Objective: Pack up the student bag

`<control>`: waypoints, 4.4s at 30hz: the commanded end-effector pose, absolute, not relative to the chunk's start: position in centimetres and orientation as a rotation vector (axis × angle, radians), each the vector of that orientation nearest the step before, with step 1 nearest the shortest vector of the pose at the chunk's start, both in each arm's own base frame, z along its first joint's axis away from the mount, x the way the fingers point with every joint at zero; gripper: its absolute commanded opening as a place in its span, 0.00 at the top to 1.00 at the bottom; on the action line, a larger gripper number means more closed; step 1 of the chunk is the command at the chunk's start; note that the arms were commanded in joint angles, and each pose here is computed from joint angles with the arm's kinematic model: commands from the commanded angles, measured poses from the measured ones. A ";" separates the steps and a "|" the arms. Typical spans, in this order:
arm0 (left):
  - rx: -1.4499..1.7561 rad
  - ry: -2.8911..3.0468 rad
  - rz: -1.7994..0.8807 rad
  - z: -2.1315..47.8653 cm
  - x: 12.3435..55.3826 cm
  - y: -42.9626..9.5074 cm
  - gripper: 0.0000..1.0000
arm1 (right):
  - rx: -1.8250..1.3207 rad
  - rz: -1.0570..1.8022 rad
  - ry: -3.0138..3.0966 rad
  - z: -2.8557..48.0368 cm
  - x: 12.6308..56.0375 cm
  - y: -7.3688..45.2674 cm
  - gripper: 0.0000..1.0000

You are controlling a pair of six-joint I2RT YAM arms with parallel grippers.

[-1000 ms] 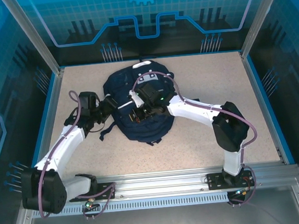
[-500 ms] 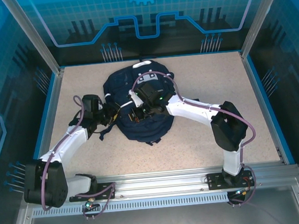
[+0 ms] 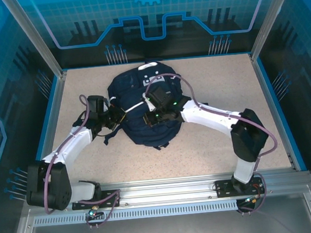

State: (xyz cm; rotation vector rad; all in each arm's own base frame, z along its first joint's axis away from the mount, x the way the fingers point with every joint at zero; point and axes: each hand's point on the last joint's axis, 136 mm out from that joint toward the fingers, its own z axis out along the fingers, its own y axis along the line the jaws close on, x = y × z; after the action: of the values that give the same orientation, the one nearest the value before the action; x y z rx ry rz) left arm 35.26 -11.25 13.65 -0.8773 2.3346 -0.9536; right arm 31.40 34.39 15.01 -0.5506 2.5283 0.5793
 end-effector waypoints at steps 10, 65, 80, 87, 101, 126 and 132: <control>-0.829 2.347 -0.911 13.1 36.8 -10.8 1.00 | -0.170 0.064 2.572 16.0 35.3 20.6 1.00; -0.899 2.215 -1.068 16.4 33.8 -13.4 0.39 | -0.438 0.680 2.607 14.2 28.4 33.0 1.00; -0.896 2.271 -1.208 14.0 36.3 -17.1 0.61 | -0.442 0.618 2.614 14.1 28.3 32.0 1.00; -0.919 2.279 -1.137 13.0 36.5 -16.4 0.89 | -0.435 0.435 2.615 14.3 28.5 28.9 1.00; -0.878 2.339 -1.067 12.0 35.7 -15.8 1.00 | -0.232 0.208 2.663 13.5 32.8 20.8 1.00; -0.623 2.107 -0.402 23.2 34.5 -4.3 0.05 | 0.008 0.072 2.212 27.4 34.2 9.6 0.00; -0.724 1.914 0.010 22.2 31.8 3.4 0.01 | 0.240 -0.180 2.043 28.3 34.2 3.1 0.00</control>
State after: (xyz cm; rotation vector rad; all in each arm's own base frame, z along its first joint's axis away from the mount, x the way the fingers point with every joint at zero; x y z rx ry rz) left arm 33.44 -1.83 24.02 -0.6629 1.9650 -0.3290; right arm 33.88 7.02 27.62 0.0987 2.1490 0.0052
